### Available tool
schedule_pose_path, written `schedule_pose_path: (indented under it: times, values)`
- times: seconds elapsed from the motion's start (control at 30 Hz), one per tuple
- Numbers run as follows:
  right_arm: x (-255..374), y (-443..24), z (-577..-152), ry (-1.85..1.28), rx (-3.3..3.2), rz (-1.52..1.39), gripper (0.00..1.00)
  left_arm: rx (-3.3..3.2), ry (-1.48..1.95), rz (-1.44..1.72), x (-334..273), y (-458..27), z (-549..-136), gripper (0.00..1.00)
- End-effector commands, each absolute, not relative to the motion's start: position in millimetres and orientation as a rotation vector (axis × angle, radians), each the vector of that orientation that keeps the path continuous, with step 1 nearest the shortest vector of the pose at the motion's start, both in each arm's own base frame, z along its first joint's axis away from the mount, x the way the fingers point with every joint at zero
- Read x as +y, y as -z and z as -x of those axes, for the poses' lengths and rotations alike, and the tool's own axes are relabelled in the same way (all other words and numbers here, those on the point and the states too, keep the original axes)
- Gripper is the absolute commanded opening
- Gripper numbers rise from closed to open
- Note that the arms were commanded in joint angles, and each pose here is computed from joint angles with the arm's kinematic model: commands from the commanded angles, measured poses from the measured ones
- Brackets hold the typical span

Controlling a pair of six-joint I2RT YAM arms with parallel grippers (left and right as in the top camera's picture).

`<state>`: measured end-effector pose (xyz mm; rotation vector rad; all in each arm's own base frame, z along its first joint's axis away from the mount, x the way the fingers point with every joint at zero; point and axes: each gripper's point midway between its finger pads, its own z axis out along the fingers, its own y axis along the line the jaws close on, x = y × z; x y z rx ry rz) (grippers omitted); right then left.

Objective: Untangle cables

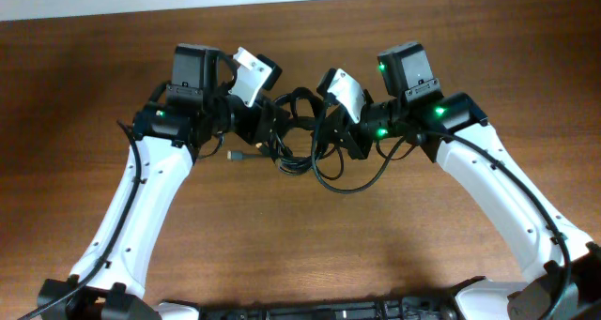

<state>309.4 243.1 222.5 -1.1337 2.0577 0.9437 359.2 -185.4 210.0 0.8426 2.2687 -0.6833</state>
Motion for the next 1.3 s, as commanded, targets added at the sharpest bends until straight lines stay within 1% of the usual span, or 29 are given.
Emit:
schedule_pose_path:
  times: [0.0, 0.07, 0.1, 0.13, 0.2, 0.23, 0.27, 0.3, 0.43, 0.53, 0.6, 0.7, 0.77, 0.87, 0.93, 1.03, 1.07, 1.1, 1.13, 1.17, 1.2, 1.23, 1.27]
  values:
    - [251, -238, -307, -0.986, 1.971, 1.162, 0.04, 2.334, 0.69, -0.854, -182, -198, -351, 0.52]
    - [252, -239, -308, -0.983, 1.963, 1.162, 0.04, 2.38, 0.704, -0.852, -180, -193, -342, 0.47]
    - [252, -240, -309, -0.98, 1.955, 1.163, 0.04, 2.409, 0.711, -0.851, -179, -190, -337, 0.42]
    - [253, -242, -311, -0.975, 1.942, 1.164, 0.04, 2.432, 0.718, -0.849, -178, -187, -333, 0.33]
    - [253, -243, -313, -0.97, 1.929, 1.164, 0.04, 2.448, 0.723, -0.848, -177, -186, -330, 0.25]
    - [253, -244, -313, -0.968, 1.927, 1.164, 0.04, 2.451, 0.725, -0.847, -177, -185, -329, 0.1]
    - [253, -244, -313, -0.968, 1.927, 1.164, 0.04, 2.447, 0.735, -0.849, -178, -186, -329, 0.01]
    - [254, -244, -313, -0.967, 1.924, 1.165, 0.04, 2.434, 0.762, -0.854, -181, -188, -328, 0.0]
    - [256, -251, -320, -0.947, 1.876, 1.167, 0.04, 2.383, 0.788, -0.863, -186, -195, -333, 0.0]
    - [252, -245, -323, -0.905, 1.914, 1.154, 0.04, 2.349, 0.692, -0.85, -180, -198, -349, 0.0]
    - [243, -233, -327, -0.832, 1.989, 1.131, 0.04, 2.232, 0.773, -0.879, -195, -228, -355, 0.0]
    - [234, -223, -330, -0.761, 2.056, 1.112, 0.04, 2.028, 0.946, -0.941, -218, -291, -351, 0.0]
    - [234, -222, -329, -0.762, 2.065, 1.111, 0.04, 1.991, 1.019, -0.918, -224, -310, -348, 0.0]
    - [232, -219, -327, -0.761, 2.086, 1.111, 0.04, 2.042, 1.079, -0.819, -224, -314, -350, 0.0]
    - [221, -206, -327, -0.688, 2.169, 1.094, 0.04, 2.022, 1.144, -0.826, -227, -320, -344, 0.0]
    - [211, -194, -317, -0.662, 2.257, 1.095, 0.04, 1.977, 1.067, -0.845, -209, -322, -355, 0.0]
    - [211, -193, -315, -0.668, 2.269, 1.096, 0.04, 1.957, 0.978, -0.875, -200, -318, -363, 0.01]
    - [211, -193, -313, -0.677, 2.27, 1.098, 0.04, 1.973, 0.898, -0.871, -194, -313, -370, 0.08]
    - [215, -195, -310, -0.716, 2.259, 1.104, 0.04, 2.021, 0.785, -0.834, -183, -305, -381, 0.11]
    - [220, -199, -307, -0.767, 2.239, 1.112, 0.04, 2.058, 0.7, -0.803, -174, -299, -389, 0.24]
    - [225, -203, -303, -0.822, 2.215, 1.121, 0.04, 2.072, 0.68, -0.794, -172, -296, -390, 0.35]
    - [229, -207, -299, -0.871, 2.193, 1.128, 0.04, 2.081, 0.688, -0.794, -172, -295, -388, 0.4]
    - [232, -209, -297, -0.901, 2.18, 1.133, 0.04, 2.099, 0.697, -0.796, -173, -292, -385, 0.6]
